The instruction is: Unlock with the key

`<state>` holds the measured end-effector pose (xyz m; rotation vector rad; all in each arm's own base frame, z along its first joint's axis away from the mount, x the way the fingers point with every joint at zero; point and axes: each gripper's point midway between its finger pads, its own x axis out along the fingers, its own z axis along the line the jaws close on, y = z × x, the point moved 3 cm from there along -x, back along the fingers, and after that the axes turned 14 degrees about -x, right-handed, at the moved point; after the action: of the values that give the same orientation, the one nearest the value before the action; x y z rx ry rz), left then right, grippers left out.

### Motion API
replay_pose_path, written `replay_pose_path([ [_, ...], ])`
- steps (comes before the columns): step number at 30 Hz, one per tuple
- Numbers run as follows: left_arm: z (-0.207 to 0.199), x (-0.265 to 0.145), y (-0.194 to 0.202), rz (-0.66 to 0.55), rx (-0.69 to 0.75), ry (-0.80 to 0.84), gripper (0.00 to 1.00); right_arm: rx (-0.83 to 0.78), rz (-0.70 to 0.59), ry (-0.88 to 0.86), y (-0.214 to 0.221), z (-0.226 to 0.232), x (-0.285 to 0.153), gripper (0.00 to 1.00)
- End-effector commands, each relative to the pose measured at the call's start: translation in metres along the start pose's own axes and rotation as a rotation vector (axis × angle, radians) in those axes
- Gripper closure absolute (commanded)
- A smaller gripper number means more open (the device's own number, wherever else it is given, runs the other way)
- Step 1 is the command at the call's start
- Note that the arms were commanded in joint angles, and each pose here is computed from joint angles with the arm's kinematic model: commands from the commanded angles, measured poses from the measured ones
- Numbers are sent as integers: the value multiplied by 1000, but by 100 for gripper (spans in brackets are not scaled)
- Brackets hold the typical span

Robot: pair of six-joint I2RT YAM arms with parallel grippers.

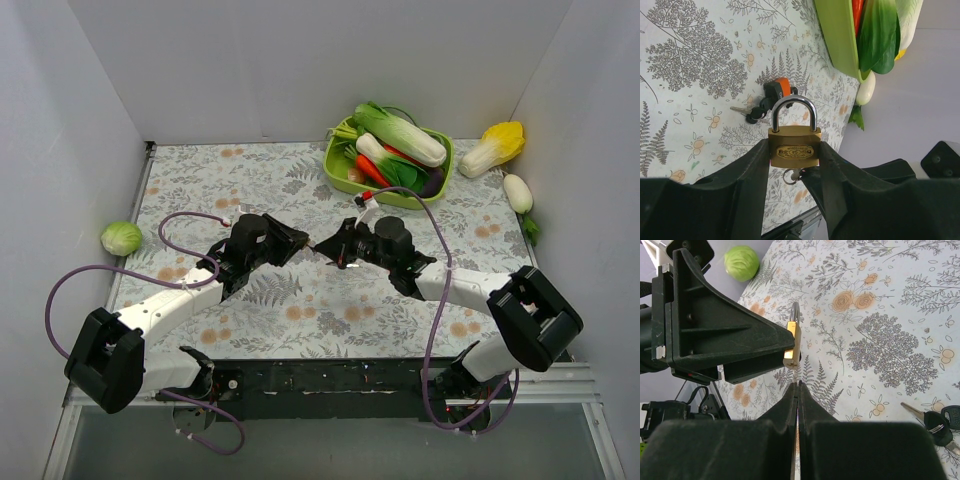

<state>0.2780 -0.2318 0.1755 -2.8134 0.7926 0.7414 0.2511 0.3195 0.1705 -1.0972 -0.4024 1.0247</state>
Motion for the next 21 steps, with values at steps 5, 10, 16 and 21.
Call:
replay_pose_path([
  [5,-16,-6,8,36,-37,56,100,4,-101,-13,-20,3,11,99],
  [10,-10,-6,11,50,-42,39,100,-1,-130,-4,-26,2,13,99],
  [16,-10,-5,13,58,-48,51,100,-2,-148,13,-29,-1,16,99],
  [21,-11,-4,15,63,-57,57,100,6,-147,3,-28,-1,21,99],
])
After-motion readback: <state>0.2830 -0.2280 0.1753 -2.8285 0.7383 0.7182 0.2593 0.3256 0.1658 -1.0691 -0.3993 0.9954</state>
